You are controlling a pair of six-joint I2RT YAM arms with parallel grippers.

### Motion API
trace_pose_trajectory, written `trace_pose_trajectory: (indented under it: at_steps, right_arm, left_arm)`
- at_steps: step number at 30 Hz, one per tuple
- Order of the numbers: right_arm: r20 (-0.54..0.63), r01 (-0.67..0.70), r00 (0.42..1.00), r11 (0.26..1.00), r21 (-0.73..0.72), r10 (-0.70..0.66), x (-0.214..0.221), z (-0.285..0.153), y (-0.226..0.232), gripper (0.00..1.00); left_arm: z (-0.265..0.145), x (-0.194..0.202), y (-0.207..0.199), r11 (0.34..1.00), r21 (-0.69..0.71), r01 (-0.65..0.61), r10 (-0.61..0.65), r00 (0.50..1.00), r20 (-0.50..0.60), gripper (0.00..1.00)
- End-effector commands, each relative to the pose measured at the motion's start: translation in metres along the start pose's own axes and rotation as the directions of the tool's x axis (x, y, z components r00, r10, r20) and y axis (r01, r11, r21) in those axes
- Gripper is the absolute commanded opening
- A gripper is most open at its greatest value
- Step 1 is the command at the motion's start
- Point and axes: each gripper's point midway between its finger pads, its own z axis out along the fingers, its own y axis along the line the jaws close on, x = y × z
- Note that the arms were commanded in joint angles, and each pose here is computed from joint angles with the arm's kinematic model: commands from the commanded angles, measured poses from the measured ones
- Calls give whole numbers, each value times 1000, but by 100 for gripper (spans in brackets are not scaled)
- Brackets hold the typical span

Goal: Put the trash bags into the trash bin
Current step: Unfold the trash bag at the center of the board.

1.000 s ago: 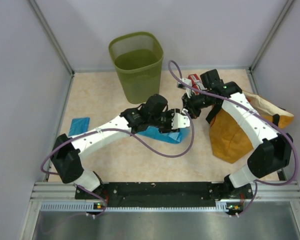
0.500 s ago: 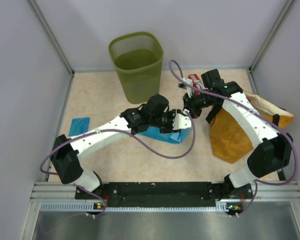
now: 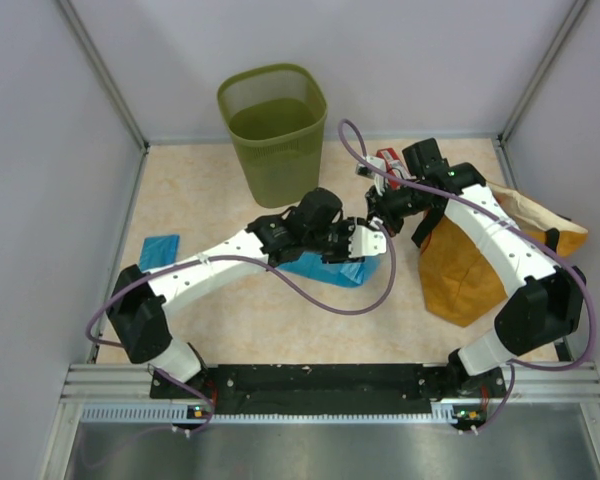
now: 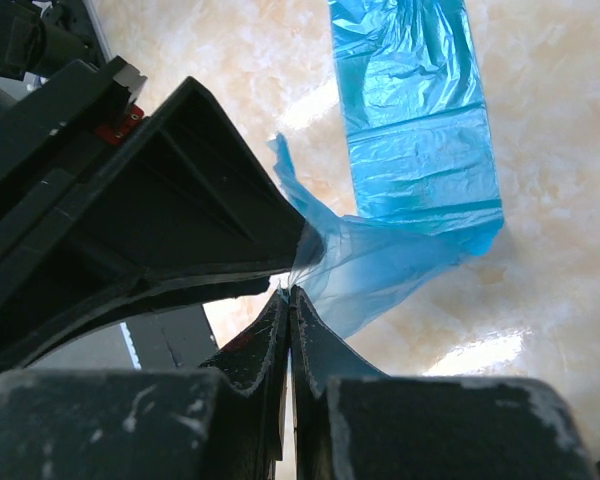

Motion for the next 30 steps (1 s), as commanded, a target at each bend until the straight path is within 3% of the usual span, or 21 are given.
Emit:
trace_pose_trajectory:
  at_steps: [1,5,9,13,15,30]
  right_arm:
    - [39,40,998,999,-15,-39,-13,-7,7,0]
    - [39,39,998,999,-16,-39,-12,-8,8,0]
    - [41,40,998,999,-18,-40,-12,-9,9,0]
    - [42,40,998,999,-16,-40,-13,-9,8,0]
    - [41,40,998,999,-13,-40,-13,-9,7,0]
    - [71,24,997,998,51,-28,-15,-26,-7,0]
  left_arm:
    - [2,-19,17,998,-44,-38,39,998,41,46]
    - [6,-17,21,997,-61,-42,44,999,29,44]
    - [9,-16,24,997,-74,-34,36,999,26,36]
    - [12,-20,21,999,-52,-11,13,999,41,19]
    - [14,-22,16,1000,-24,4,-3,999,54,0]
    - [-16,-6,-40,991,128,36,-47,996,80,0]
